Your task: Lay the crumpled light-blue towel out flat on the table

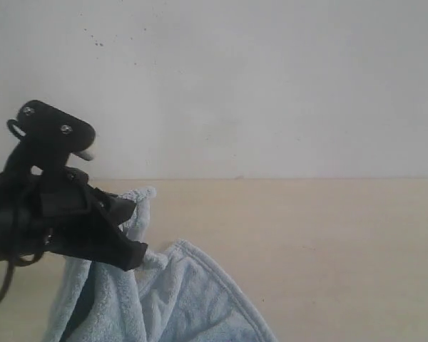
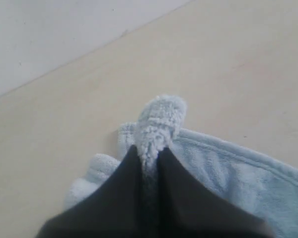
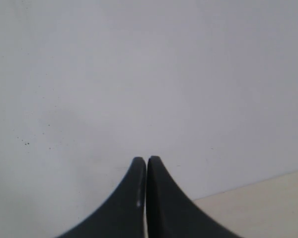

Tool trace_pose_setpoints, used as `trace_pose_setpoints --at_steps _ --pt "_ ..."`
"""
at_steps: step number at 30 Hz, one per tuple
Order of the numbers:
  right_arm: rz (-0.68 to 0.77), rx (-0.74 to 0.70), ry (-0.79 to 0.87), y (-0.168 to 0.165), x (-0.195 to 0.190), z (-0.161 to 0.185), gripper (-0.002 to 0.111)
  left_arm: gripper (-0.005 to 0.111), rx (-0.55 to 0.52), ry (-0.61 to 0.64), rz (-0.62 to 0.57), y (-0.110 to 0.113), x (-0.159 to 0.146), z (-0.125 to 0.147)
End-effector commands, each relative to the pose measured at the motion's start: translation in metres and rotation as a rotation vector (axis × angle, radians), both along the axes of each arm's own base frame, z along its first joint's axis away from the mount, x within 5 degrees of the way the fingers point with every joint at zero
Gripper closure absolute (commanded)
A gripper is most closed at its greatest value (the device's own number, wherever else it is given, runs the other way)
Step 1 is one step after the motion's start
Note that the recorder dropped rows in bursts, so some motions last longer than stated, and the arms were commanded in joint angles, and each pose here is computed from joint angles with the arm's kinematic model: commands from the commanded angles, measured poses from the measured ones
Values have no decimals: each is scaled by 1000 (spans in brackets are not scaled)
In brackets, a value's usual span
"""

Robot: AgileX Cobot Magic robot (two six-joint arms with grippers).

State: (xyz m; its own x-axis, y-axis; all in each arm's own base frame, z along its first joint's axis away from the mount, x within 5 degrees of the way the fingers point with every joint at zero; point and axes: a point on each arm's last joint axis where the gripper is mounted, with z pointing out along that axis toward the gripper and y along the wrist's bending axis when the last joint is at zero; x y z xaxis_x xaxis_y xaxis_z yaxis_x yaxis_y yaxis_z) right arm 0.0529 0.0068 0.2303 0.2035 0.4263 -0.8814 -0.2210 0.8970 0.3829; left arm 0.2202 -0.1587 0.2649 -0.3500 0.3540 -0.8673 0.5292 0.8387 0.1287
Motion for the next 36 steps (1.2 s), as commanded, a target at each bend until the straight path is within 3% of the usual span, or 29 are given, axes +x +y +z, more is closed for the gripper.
trace_pose_setpoints --at_steps 1,14,20,22,26,28,31,36 --pt "-3 -4 -12 0 -1 1 108 103 -128 1 -54 9 -26 11" --pt "17 40 -222 0 -8 19 108 103 -322 -66 -108 48 -86 24" --pt "175 411 -112 1 -6 14 108 103 -368 -97 -157 56 -102 26" --pt "235 426 -77 6 -6 13 108 103 -383 -85 -152 57 -104 24" --pt "497 246 -92 31 -17 14 108 103 -393 -64 -185 55 -107 19" --pt "601 172 15 43 -19 5 108 103 -397 -55 -198 54 -108 18" --pt "655 22 187 52 -14 -1 108 103 -402 -52 -209 53 -109 19" --pt "822 -137 261 66 -6 13 107 103 -408 -48 -219 52 -109 19"
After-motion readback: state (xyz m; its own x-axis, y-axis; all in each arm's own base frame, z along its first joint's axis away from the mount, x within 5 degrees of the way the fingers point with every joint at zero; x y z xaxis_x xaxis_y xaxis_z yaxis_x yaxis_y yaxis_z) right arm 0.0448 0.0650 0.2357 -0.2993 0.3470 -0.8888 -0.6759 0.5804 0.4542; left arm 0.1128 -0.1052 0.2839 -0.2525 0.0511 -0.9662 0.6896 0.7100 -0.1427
